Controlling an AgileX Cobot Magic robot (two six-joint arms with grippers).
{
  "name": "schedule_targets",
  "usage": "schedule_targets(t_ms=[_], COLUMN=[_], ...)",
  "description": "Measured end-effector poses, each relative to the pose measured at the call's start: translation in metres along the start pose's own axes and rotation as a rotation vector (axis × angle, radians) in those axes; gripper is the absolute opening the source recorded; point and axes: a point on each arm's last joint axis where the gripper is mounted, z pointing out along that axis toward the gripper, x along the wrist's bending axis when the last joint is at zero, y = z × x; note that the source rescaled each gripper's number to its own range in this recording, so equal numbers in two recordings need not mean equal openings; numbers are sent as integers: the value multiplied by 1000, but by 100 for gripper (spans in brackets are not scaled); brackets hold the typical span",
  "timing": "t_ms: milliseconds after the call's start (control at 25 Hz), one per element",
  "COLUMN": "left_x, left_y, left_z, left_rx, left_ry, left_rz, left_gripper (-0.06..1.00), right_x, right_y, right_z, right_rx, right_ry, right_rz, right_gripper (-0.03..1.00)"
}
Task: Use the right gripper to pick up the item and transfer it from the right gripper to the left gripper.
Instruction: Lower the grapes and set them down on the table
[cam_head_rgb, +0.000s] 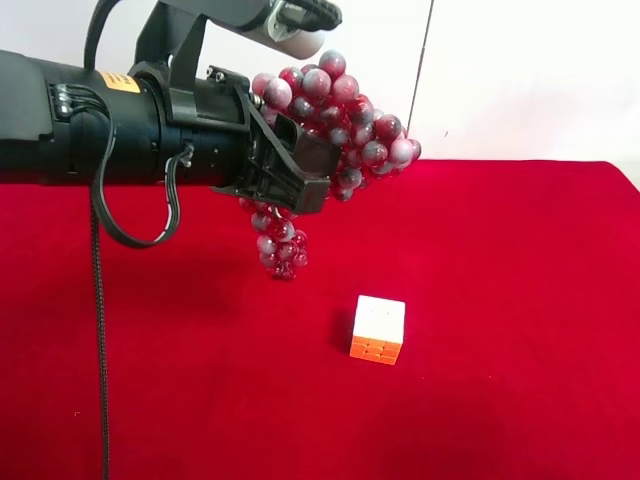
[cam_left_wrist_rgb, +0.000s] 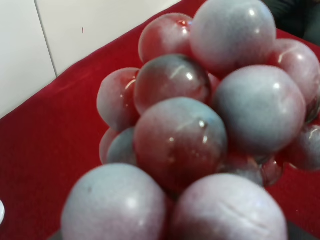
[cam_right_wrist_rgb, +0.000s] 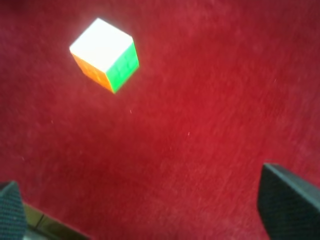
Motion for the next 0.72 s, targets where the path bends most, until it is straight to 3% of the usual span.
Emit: schedule_targets(t_ms=[320,720], left_x=[0,0], left_y=[0,0], left_z=[0,0], left_rx=[1,1], left_ry=[-1,-1], left_rz=[0,34], left_gripper=[0,0], right_x=[-7,-7], right_y=[2,2], right_z=[9,10], right_rx=[-55,-54], right_ry=[-66,-67], right_rz=[20,41], right_gripper=[91,94])
